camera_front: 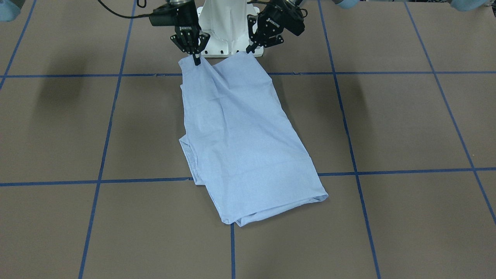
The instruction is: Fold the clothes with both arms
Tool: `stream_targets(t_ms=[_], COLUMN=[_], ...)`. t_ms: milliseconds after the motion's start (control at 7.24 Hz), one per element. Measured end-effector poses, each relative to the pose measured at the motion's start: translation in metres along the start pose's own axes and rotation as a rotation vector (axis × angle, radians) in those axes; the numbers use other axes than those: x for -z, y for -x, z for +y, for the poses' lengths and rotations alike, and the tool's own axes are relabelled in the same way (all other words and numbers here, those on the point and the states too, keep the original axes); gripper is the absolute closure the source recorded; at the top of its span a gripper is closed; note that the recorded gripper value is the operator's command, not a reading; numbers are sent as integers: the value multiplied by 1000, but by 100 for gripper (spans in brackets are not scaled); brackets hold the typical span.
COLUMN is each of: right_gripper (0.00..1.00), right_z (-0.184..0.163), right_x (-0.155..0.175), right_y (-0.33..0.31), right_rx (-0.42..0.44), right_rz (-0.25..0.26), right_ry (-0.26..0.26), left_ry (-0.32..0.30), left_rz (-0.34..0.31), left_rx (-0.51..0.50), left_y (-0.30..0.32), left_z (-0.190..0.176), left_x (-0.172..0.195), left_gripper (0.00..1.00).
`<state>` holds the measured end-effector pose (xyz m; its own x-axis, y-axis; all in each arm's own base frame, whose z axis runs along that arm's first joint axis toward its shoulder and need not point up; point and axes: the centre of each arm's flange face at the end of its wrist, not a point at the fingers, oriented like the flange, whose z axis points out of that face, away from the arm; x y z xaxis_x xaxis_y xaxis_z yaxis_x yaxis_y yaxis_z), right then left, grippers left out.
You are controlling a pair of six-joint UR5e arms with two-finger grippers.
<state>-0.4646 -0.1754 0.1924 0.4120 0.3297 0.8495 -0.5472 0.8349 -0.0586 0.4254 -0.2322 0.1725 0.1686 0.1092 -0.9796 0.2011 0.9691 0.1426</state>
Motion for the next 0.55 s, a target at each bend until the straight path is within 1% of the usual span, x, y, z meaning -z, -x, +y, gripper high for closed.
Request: stream_targets(t_ms=[138,276,415,553], right_gripper=[100,100,100,100], right_z=[3,1,-4,-15], right_x=[38,51,41,16], right_y=[-2,0,9,27], right_rx=[20,28,28,27], right_rz=[-2,4,20,43], right_ry=[24,24,-8,-65], left_ry=[33,51,46,18], left_rz=[-1,-22,-64,-112], left_rx=[2,1,-2,-3], left_y=[-15,-19,-14,-3], left_z=[4,5,-1,-16], left_x=[26,37,32,21], left_gripper=[100,100,100,100])
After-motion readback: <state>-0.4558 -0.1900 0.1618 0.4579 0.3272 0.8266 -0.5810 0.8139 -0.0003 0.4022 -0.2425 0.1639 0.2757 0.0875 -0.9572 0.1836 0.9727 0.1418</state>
